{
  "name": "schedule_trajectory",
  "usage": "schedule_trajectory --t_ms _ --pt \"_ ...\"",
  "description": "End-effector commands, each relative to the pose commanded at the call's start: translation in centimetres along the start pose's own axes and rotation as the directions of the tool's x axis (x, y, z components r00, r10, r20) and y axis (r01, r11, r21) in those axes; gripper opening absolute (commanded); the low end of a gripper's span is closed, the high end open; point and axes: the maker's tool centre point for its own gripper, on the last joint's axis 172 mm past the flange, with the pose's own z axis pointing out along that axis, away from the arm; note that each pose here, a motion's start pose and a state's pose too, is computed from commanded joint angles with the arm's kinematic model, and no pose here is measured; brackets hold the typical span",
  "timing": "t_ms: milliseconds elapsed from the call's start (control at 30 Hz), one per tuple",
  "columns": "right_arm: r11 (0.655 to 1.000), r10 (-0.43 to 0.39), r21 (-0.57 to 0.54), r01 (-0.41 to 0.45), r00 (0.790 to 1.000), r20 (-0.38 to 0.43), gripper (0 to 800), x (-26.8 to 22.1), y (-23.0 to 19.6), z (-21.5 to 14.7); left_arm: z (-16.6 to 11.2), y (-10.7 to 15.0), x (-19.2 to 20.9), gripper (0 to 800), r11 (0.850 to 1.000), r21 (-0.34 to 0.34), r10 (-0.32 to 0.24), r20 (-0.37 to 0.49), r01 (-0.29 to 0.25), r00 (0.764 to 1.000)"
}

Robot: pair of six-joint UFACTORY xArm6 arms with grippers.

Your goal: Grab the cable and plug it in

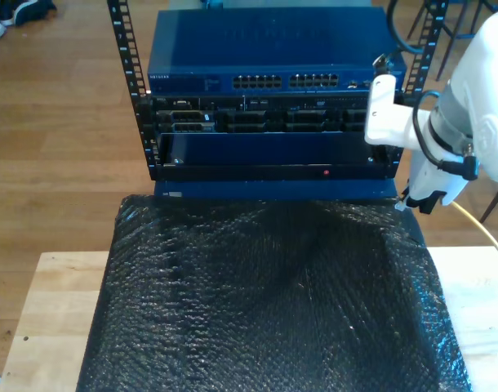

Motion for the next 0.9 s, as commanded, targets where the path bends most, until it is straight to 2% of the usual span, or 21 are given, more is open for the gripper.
schedule_trajectory --t_ms 233,400,600,767,900 --pt "1.0 0.004 0.003 -0.004 1.0 0.0 0 -0.1 -0.1 0.1 5.1 2.0 -1.6 800 1.0 -0.019 0.013 -0.003 -0.013 1.0" --pt "1.0 0.002 0.016 -0.002 1.0 0.005 0 -0.2 -0.7 0.7 7.4 2.7 -2.1 800 1.0 -0.025 0.004 0.002 -0.004 1.0" --pt "1.0 -0.001 0.027 0.0 1.0 0.01 0 -0.2 -1.2 1.1 8.1 2.5 -3.2 800 1.0 0.002 0.021 0.07 -0.021 0.997" --pt "0.999 0.005 0.038 -0.005 1.0 0.013 0 -0.4 -1.6 1.6 9.9 2.7 -2.7 800 0.999 0.004 0.041 0.058 -0.041 0.997" --pt "0.999 0.006 0.039 -0.007 1.0 0.013 0 -0.4 -1.7 1.7 10.0 2.4 -3.4 800 0.999 0.017 0.04 0.099 -0.042 0.994"
